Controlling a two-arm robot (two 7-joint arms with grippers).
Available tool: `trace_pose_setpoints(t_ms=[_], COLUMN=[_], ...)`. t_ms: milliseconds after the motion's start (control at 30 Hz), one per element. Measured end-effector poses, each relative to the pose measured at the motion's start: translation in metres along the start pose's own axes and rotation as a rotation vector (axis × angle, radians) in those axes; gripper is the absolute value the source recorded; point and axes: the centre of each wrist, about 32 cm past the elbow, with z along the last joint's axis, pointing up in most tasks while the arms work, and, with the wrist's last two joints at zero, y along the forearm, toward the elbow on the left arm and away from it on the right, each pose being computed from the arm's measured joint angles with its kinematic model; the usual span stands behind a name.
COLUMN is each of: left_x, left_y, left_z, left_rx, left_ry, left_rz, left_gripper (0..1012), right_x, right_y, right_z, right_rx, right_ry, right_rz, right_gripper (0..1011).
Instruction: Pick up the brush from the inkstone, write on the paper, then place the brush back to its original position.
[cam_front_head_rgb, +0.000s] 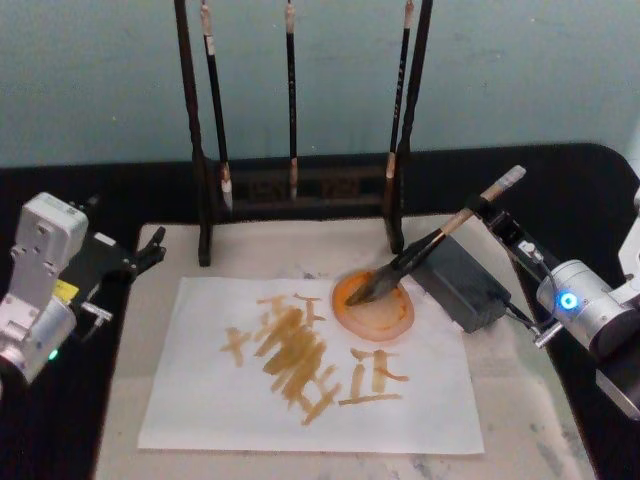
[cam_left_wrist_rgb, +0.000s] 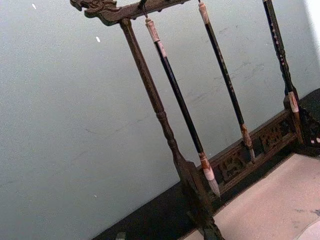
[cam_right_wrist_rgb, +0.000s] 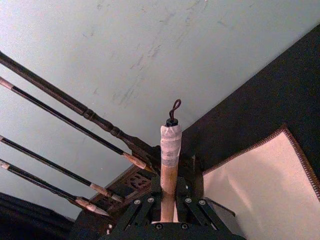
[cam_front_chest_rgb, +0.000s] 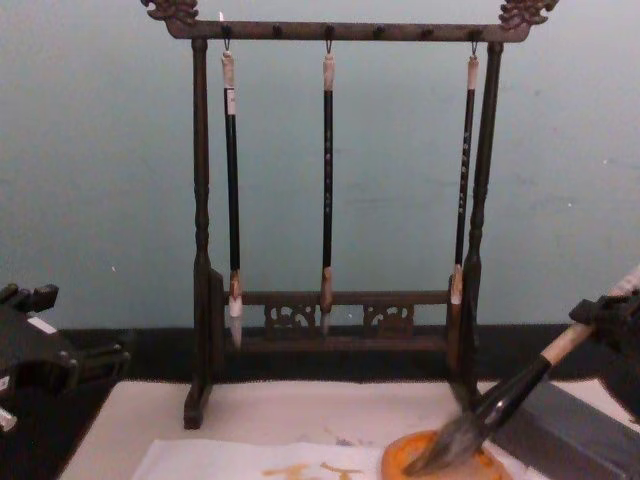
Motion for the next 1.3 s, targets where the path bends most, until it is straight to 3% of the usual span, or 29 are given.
trace_pose_setpoints(t_ms=[267, 900, 1167, 1300], left_x=[0.0000, 0.0000, 0.0000, 0.0000], left_y=[0.0000, 0.0000, 0.0000, 0.0000], left_z=[0.0000, 0.0000, 0.0000, 0.0000], left_rx=[0.000, 0.000, 0.000, 0.000], left_ry=[0.000, 0.000, 0.000, 0.000], left_rz=[0.000, 0.000, 0.000, 0.000], left_gripper=[1009, 1010, 1010, 1010], right_x=[-0.0001, -0.0002, -0.0002, -0.0002], right_y=[-0.0001, -0.0001, -0.0001, -0.0001], right_z=[-0.0001, 0.0001, 0.0001, 0.0001], right_rx=[0.000, 0.000, 0.000, 0.000], right_ry=[0.001, 0.001, 0.001, 0.000], right_rz=[0.001, 0.002, 0.002, 0.002], right_gripper=[189, 815, 1000, 1000])
